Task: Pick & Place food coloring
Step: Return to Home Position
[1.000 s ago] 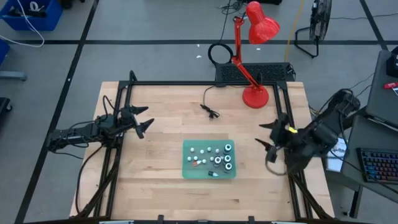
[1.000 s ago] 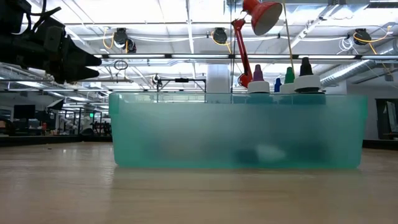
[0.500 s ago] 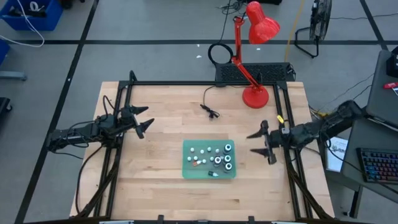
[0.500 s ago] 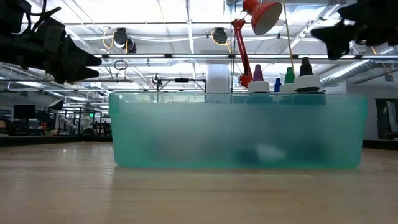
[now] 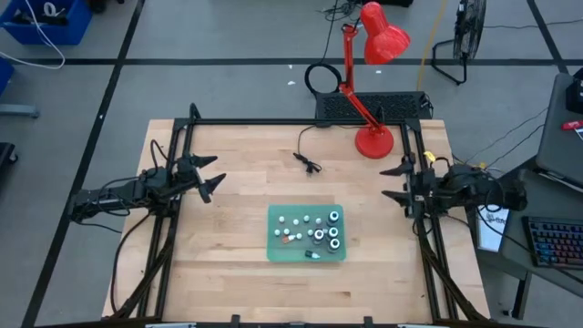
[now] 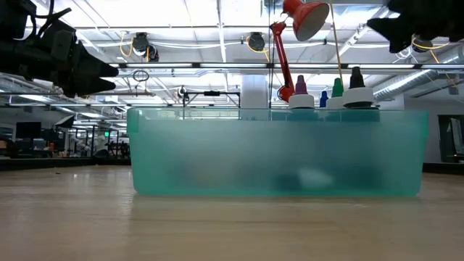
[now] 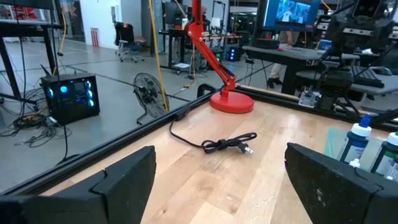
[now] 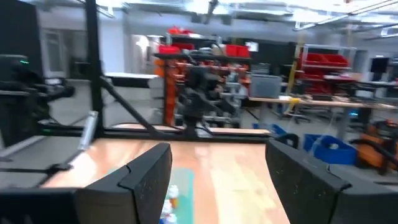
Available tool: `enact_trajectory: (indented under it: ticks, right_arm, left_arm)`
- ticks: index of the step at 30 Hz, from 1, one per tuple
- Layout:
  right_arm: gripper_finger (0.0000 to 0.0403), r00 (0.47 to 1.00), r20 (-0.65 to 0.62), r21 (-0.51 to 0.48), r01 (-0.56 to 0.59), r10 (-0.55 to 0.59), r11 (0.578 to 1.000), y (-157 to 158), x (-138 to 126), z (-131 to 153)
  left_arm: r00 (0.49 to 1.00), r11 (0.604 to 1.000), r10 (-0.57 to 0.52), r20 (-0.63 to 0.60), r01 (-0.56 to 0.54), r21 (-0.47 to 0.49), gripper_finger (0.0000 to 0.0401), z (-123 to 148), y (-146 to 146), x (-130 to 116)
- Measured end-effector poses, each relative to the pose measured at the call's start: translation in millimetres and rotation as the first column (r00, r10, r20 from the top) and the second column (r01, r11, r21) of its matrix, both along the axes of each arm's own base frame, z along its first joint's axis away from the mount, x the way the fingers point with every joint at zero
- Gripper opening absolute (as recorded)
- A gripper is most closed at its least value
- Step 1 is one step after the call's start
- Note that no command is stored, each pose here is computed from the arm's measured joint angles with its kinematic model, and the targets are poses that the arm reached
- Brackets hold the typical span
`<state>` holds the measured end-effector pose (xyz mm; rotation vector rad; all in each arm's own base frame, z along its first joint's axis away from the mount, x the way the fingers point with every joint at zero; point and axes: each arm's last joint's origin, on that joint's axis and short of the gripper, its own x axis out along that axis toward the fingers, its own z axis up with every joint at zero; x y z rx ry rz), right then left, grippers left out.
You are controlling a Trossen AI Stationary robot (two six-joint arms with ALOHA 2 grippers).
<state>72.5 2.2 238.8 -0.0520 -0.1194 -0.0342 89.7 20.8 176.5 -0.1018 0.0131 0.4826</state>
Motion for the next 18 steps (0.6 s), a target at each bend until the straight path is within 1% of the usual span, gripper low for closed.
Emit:
enact_trajectory:
  ticks: [4, 9, 14, 16, 18]
  right_arm:
    - [0.0248, 0.999, -0.025, -0.008, 0.035, -0.035, 0.999, -2, 9, -15]
    - [0.0248, 0.997, 0.051, -0.007, 0.051, -0.051, 0.999, -5, 17, -31]
    - [0.0249, 0.994, 0.076, -0.004, 0.083, -0.082, 0.997, -8, 21, -43]
    - [0.0248, 0.994, 0.083, -0.004, 0.074, -0.074, 0.997, -9, 23, -49]
    - [0.0247, 0.99, 0.128, 0.012, 0.057, -0.058, 0.998, -9, 22, -46]
  left_arm:
    - [1.0, 1.0, 0.0, 0.0, 0.0, 0.0, 0.0353, 0, 0, 0]
    - [1.0, 1.0, 0.0, 0.0, 0.0, 0.0, 0.0353, 0, 0, 0]
    - [1.0, 1.0, 0.0, 0.001, 0.0, 0.0, 0.0353, 0, 0, 0]
    - [1.0, 1.0, 0.0, 0.0, 0.0, 0.0, 0.0353, 0, 0, 0]
    - [1.0, 1.0, 0.0, 0.0, 0.0, 0.0, 0.0353, 0, 0, 0]
